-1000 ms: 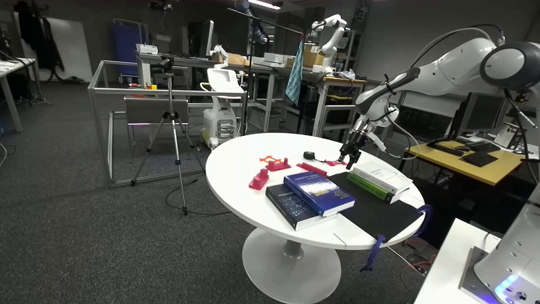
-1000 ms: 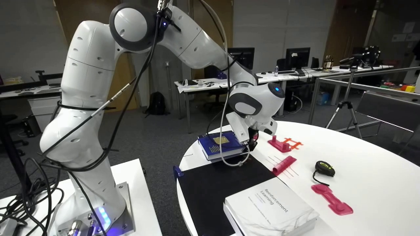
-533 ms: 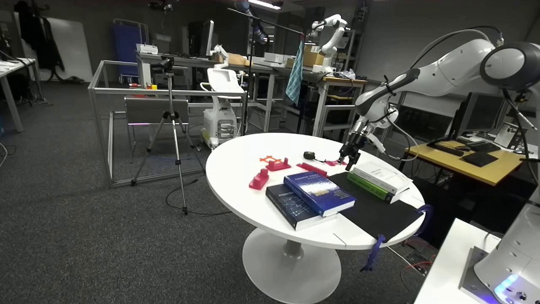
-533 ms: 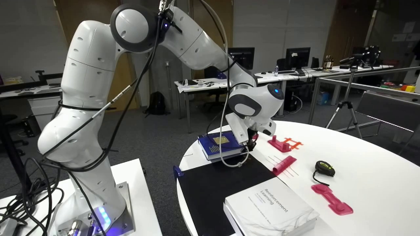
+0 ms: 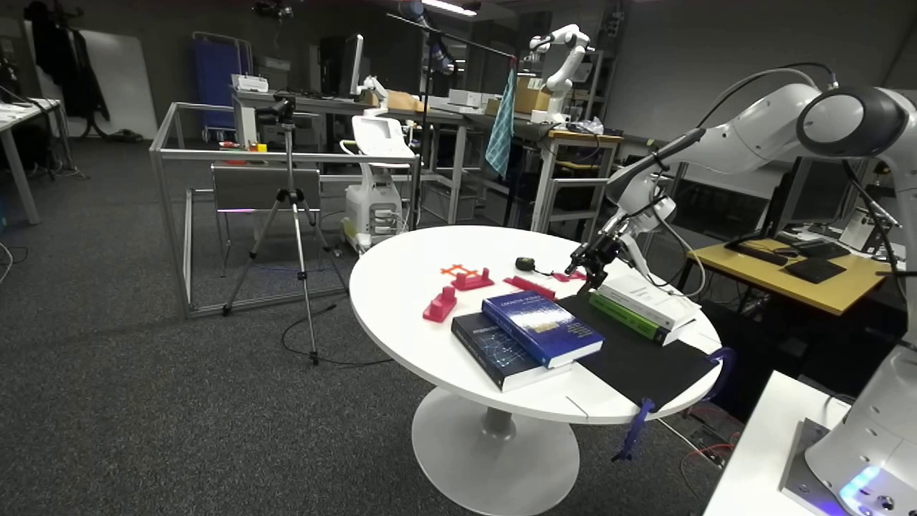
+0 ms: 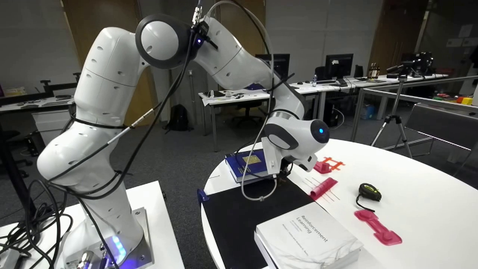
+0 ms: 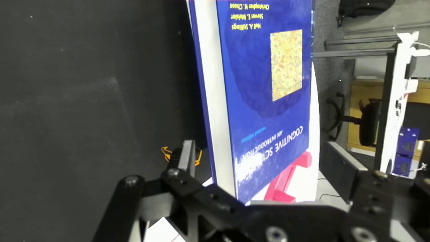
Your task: Move the blue book to the right
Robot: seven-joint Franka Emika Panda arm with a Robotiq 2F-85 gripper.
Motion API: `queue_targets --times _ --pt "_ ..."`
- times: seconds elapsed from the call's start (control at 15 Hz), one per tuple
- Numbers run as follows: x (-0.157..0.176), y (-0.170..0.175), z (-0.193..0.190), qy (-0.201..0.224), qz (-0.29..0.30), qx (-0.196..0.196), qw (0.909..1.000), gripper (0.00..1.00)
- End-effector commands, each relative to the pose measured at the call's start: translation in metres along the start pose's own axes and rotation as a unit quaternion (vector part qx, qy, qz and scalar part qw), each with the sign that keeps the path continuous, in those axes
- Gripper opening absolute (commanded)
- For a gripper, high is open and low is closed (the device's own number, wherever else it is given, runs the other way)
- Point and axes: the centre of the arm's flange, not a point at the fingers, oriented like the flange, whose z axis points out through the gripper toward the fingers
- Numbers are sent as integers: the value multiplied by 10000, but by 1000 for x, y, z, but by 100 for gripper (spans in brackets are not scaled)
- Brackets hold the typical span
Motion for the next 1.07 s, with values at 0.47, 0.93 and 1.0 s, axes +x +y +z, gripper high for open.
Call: queue_targets --times 0.47,0.93,1.0 --pt "16 24 44 -613 213 795 9947 100" --pt "24 19 40 -955 -46 1220 9879 100" --pt "25 19 38 -952 -90 1264 9874 100"
